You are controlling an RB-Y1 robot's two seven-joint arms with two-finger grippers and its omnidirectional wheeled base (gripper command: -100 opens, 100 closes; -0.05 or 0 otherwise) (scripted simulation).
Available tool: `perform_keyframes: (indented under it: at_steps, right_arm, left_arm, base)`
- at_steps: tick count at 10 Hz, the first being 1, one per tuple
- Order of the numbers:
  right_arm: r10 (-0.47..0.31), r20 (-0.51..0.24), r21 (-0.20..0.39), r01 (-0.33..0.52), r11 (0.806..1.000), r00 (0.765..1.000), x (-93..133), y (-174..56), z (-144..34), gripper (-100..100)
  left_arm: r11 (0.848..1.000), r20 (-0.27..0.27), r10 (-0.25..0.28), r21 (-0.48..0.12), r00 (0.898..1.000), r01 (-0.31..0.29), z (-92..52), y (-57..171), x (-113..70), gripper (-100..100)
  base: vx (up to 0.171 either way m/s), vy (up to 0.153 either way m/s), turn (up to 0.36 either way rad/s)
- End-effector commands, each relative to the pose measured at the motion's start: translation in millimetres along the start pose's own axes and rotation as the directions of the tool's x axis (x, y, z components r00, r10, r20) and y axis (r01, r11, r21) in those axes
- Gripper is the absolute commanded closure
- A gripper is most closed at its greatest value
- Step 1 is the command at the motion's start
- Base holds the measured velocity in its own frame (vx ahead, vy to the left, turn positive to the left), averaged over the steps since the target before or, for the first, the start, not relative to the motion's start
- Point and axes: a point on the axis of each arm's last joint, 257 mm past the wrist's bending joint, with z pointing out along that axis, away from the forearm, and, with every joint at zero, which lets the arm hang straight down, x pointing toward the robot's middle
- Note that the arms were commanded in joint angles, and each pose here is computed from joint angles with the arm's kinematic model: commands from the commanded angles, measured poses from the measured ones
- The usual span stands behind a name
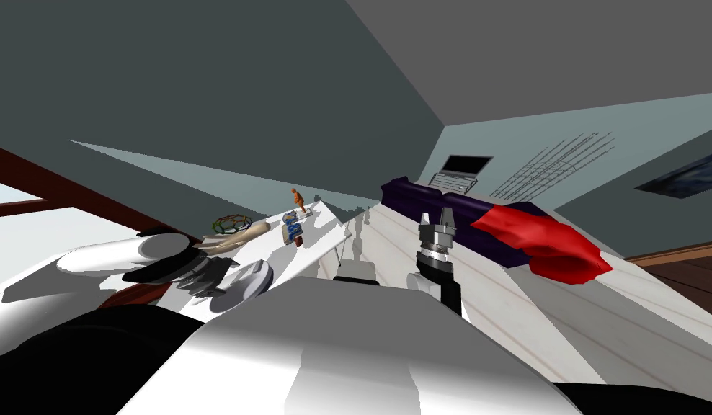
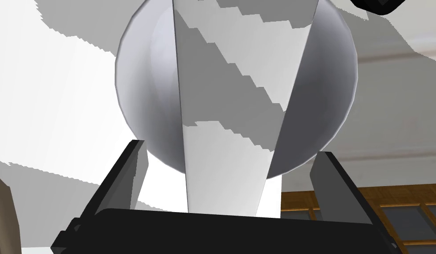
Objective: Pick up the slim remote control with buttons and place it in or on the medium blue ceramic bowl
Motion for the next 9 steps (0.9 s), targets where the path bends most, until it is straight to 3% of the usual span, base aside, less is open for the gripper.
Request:
perform_keyframes:
  at_steps: [1,3,4,5,9]
  right_arm:
    - [0.000,0.000,0.000,0.000,1.000,1.000,0.0,0.0,0.0,0]
    - [0.000,0.000,0.000,0.000,1.000,1.000,0.0,0.0,0.0,0]
    - [0.000,0.000,0.000,0.000,1.000,1.000,0.0,0.0,0.0,0]
    - [0.000,0.000,0.000,0.000,1.000,1.000,0.0,0.0,0.0,0]
    - [0.000,0.000,0.000,0.000,1.000,1.000,0.0,0.0,0.0,0]
  left_arm:
    - [1.000,0.000,0.000,0.000,1.000,0.000,0.0,0.0,0.0,-100]
    - [1.000,0.000,0.000,0.000,1.000,0.000,0.0,0.0,0.0,-100]
    - [1.000,0.000,0.000,0.000,1.000,0.000,0.0,0.0,0.0,0]
    - [1.000,-0.004,0.008,-0.001,1.000,-0.008,-15.8,1.7,3.7,-100]
    - [1.000,-0.004,0.031,-0.005,1.000,-0.031,-46.4,7.3,11.4,-100]
  base:
    - [0.000,0.000,0.000]
    - [0.000,0.000,0.000]
    - [0.000,0.000,0.000]
    - [0.021,0.014,0.081]
    - [0.036,0.024,0.063]
